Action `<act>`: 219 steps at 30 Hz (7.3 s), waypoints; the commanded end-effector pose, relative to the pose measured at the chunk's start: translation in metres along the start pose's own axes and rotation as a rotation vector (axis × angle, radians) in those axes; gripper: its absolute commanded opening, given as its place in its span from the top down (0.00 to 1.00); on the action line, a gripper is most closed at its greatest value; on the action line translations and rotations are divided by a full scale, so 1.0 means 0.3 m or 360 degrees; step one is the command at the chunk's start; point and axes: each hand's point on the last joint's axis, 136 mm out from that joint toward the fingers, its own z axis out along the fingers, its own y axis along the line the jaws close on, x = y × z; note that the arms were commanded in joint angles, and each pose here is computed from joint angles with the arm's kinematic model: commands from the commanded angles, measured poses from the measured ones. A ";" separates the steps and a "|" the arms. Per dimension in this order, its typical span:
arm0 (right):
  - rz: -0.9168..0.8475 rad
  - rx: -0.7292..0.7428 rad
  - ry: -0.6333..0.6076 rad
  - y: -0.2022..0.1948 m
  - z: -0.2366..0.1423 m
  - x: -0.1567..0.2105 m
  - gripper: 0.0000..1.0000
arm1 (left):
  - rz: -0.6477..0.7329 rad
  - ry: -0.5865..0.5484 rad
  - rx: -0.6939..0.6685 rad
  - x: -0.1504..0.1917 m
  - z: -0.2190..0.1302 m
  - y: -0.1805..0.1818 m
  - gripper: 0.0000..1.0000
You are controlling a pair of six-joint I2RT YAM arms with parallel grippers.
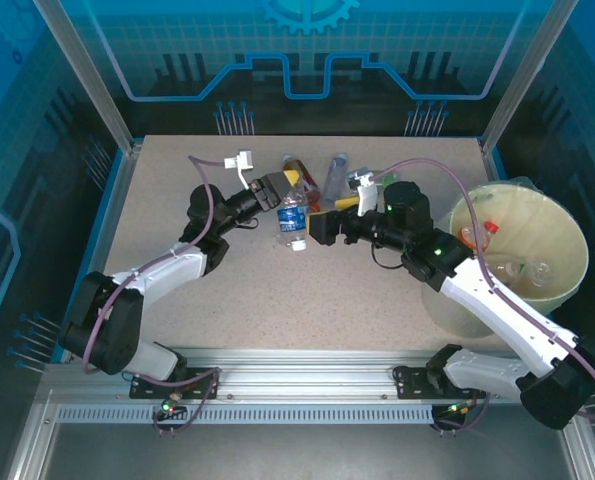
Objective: Put the plastic bottles in the bin
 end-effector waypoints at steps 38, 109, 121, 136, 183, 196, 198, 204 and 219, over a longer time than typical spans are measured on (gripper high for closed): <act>0.0085 -0.0298 0.0211 0.113 0.098 0.065 0.45 | 0.0103 0.0105 0.0198 0.075 0.070 -0.136 0.57; -0.0165 0.2140 -0.0302 -0.598 -1.036 -0.146 0.00 | 0.0341 0.0143 -0.0936 0.028 -0.091 0.151 0.01; -0.0035 0.1645 -0.0548 -0.456 -0.941 -0.172 0.00 | 0.0241 0.0328 -0.1210 0.094 -0.107 0.291 0.01; -0.0066 0.0497 -0.0688 -0.180 -0.645 -0.197 0.00 | 0.0213 0.0624 -0.1465 0.228 -0.154 0.489 0.01; -0.0171 0.0630 -0.0482 -0.180 -0.605 -0.146 0.00 | 0.0820 0.1381 -0.1579 0.397 -0.052 0.916 0.01; -0.0161 0.0635 -0.0479 -0.184 -0.604 -0.140 0.00 | 0.0930 0.1355 -0.1506 0.444 -0.036 0.861 0.33; -0.0159 0.0635 -0.0478 -0.184 -0.603 -0.139 0.00 | 0.0921 0.1320 -0.1512 0.442 -0.043 0.851 0.37; -0.0152 0.0631 -0.0472 -0.187 -0.599 -0.134 0.00 | 0.0894 0.1242 -0.1518 0.447 -0.088 0.814 0.51; -0.0154 0.0628 -0.0482 -0.173 -0.615 -0.136 0.00 | 0.1284 0.1497 -0.1393 0.424 -0.023 0.843 0.01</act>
